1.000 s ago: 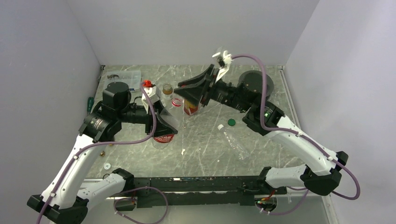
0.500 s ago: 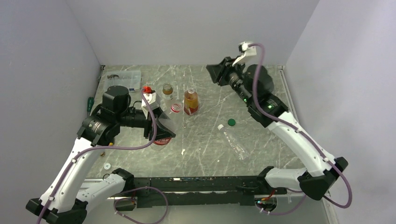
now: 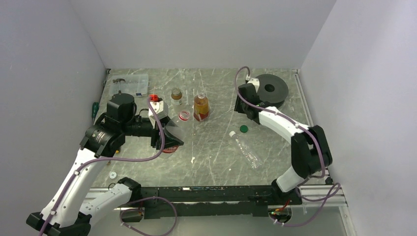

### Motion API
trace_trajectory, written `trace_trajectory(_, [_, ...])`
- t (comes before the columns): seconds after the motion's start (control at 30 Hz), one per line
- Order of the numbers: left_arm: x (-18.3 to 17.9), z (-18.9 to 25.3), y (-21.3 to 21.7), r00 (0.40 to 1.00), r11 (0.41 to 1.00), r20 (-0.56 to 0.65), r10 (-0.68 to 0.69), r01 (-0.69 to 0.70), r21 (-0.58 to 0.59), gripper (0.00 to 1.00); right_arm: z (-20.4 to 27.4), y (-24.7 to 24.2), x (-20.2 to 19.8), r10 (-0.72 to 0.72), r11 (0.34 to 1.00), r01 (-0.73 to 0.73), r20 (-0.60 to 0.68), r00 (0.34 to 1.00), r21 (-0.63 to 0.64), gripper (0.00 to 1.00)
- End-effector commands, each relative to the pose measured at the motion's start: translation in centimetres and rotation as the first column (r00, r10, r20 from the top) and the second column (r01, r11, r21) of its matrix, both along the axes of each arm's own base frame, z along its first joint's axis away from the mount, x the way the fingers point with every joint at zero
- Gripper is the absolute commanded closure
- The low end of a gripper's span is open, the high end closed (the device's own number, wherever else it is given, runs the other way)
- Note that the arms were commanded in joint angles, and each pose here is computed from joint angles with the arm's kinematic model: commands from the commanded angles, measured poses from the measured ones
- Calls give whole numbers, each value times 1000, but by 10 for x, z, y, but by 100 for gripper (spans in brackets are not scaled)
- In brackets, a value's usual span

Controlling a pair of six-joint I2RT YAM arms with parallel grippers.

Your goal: Unscrew the bottle caps

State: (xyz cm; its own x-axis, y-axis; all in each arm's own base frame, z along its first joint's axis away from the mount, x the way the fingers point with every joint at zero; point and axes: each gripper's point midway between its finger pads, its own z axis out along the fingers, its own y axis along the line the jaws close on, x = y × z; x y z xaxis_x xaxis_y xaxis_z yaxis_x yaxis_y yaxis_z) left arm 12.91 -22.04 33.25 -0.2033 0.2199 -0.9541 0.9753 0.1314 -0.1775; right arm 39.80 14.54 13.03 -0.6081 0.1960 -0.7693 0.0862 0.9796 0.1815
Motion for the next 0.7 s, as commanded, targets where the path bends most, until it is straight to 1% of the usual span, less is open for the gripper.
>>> trace_trajectory(0.0, [0,4,1,999,1000,43,4,-4,-17,98,-9,6,21,-35,999,35,26,999,7,96])
trace_trajectory(0.07, [1,3,1,999,1000,40,7,-6,-16,98,-22,8,25,-41,999,41,2,999,-1,93])
trace_trajectory(0.1, [2,3,1,999,1000,39,9,-8,-15,98,-39,8,27,-58,998,57,-34,998,-18,91])
trace_trajectory(0.3, [3,2,1,999,1000,39,13,-12,-14,98,-71,4,24,-98,995,95,-88,991,-34,84])
trace_trajectory(0.4, [4,2,0,999,1000,38,13,-13,-16,98,-86,3,17,-104,994,101,-116,988,-32,74])
trace_trajectory(0.53, [5,2,-2,999,1000,36,12,-11,-24,98,-100,6,10,-102,995,101,-139,985,-18,66])
trace_trajectory(0.67, [6,3,-3,1000,1000,29,8,-8,-28,98,-109,7,5,-101,995,99,-157,982,-19,50])
